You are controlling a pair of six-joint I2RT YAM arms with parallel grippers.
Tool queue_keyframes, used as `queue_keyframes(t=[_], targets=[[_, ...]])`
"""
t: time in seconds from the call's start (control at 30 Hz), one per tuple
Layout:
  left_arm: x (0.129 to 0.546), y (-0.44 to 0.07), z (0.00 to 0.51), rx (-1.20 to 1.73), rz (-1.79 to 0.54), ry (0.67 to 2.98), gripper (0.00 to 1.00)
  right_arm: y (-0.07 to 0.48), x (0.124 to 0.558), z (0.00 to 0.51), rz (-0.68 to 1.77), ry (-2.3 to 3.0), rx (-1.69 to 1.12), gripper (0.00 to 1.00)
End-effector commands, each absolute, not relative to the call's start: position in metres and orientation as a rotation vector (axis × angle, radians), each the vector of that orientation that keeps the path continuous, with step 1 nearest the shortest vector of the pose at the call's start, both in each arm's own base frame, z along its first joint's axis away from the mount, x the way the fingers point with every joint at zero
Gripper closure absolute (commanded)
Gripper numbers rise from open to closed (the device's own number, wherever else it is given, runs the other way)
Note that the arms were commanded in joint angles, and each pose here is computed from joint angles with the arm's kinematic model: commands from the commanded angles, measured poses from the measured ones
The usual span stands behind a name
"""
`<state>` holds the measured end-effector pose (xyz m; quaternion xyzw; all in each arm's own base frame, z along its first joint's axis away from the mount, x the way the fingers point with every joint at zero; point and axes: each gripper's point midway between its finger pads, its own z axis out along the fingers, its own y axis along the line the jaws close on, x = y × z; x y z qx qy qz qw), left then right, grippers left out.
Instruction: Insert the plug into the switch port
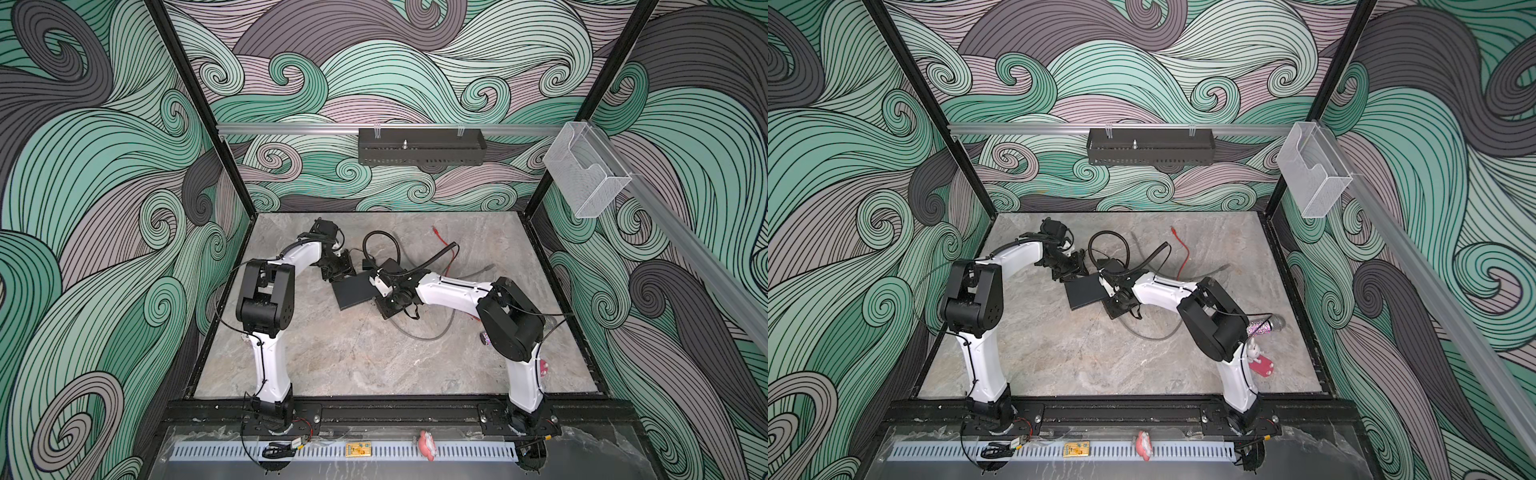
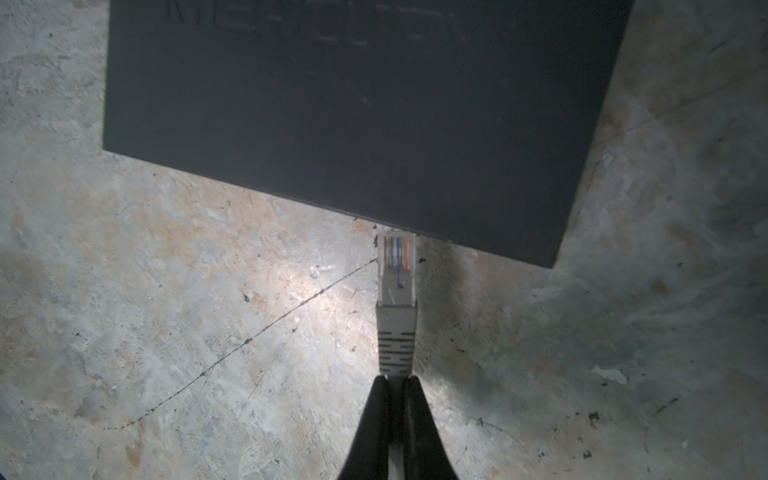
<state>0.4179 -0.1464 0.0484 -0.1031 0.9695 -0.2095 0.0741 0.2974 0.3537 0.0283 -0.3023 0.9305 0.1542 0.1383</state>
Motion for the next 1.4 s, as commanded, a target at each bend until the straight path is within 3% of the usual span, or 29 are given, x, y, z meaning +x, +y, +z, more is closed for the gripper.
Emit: queue_keyframes(t=[0.0, 1.37], targets=[[0.4, -0.144, 0.03, -0.343, -0.583, 2.986, 0.52, 0.358, 0.3, 0.022, 0.434, 2.703, -0.875, 0.92], [0.392, -0.153, 0.018, -0.339, -0.589, 3.007, 0.52, 0.367, 0.306, 0.049, 0.455, 2.645, -0.881, 0.92]])
